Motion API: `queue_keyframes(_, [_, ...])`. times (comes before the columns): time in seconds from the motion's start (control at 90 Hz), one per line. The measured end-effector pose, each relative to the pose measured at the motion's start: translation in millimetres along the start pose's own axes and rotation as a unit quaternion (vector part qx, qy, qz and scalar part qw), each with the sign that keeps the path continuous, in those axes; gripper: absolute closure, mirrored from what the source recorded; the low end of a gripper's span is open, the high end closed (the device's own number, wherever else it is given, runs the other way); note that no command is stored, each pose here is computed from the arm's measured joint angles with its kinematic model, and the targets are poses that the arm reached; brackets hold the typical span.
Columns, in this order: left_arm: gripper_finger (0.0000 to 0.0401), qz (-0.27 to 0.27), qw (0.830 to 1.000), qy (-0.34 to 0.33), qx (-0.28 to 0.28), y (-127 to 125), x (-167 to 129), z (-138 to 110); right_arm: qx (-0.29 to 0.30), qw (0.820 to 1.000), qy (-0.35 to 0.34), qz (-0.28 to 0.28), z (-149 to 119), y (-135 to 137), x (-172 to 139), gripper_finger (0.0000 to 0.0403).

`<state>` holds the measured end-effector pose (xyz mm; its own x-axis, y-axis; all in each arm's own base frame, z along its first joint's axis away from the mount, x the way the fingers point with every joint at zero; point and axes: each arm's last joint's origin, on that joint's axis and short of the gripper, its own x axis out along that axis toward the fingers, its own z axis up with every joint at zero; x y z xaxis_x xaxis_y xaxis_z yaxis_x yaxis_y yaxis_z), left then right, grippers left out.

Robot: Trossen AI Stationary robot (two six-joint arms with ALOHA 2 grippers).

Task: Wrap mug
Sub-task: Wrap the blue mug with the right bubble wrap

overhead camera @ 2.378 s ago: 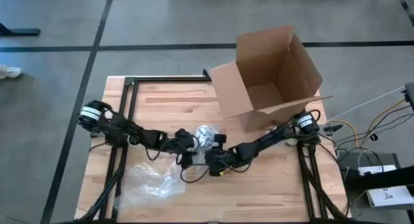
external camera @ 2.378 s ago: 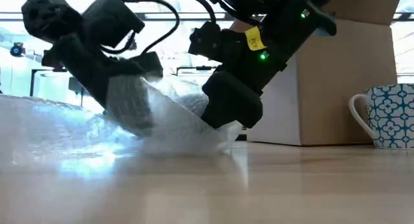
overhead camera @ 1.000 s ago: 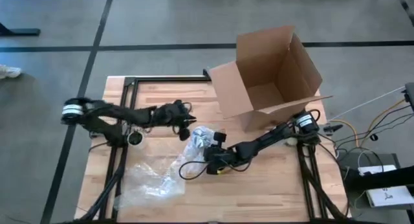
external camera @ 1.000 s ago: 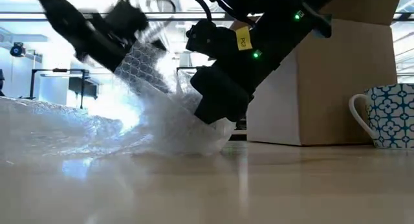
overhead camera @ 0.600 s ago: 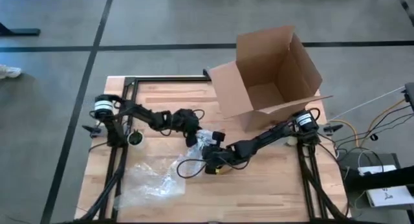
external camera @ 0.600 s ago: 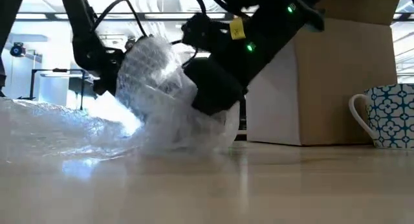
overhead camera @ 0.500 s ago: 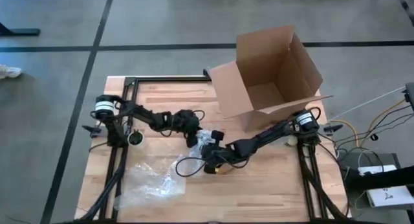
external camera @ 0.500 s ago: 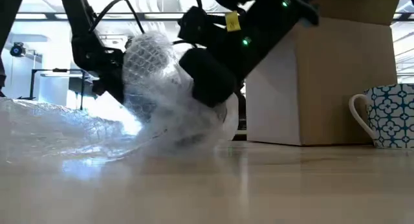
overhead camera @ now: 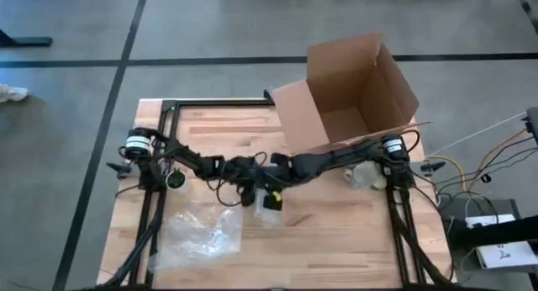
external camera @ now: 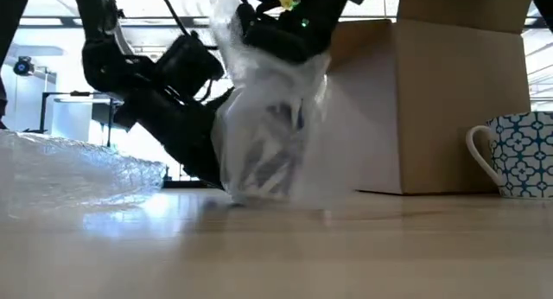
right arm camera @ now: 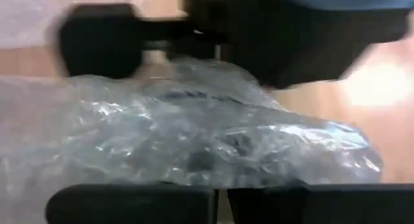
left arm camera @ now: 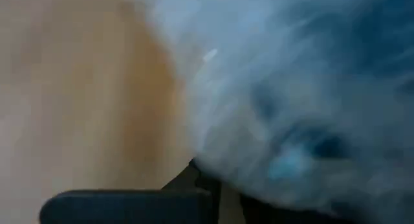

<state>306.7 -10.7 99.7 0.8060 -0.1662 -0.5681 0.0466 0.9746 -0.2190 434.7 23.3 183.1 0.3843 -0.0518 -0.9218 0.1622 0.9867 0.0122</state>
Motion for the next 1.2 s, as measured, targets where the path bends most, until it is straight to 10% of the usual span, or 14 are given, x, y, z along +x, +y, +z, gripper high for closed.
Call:
queue_keyframes(0.411, [0.037, 0.069, 0.997, -0.014, 0.029, -27.8, 3.2, -3.7, -0.08, 0.982, 0.051, 0.16, -9.8, 15.7, 25.7, 0.0403])
queue_keyframes(0.733, [0.0322, 0.078, 0.994, -0.056, 0.051, -33.8, 4.1, 1.9, -0.165, 0.979, 0.006, 0.121, -9.0, 58.2, 17.9, 0.0403])
queue_keyframes(1.2, [0.0242, 0.125, 0.984, -0.105, 0.066, -51.6, 43.1, 13.6, -0.215, 0.965, 0.133, 0.069, -22.9, 61.6, 2.0, 0.0403])
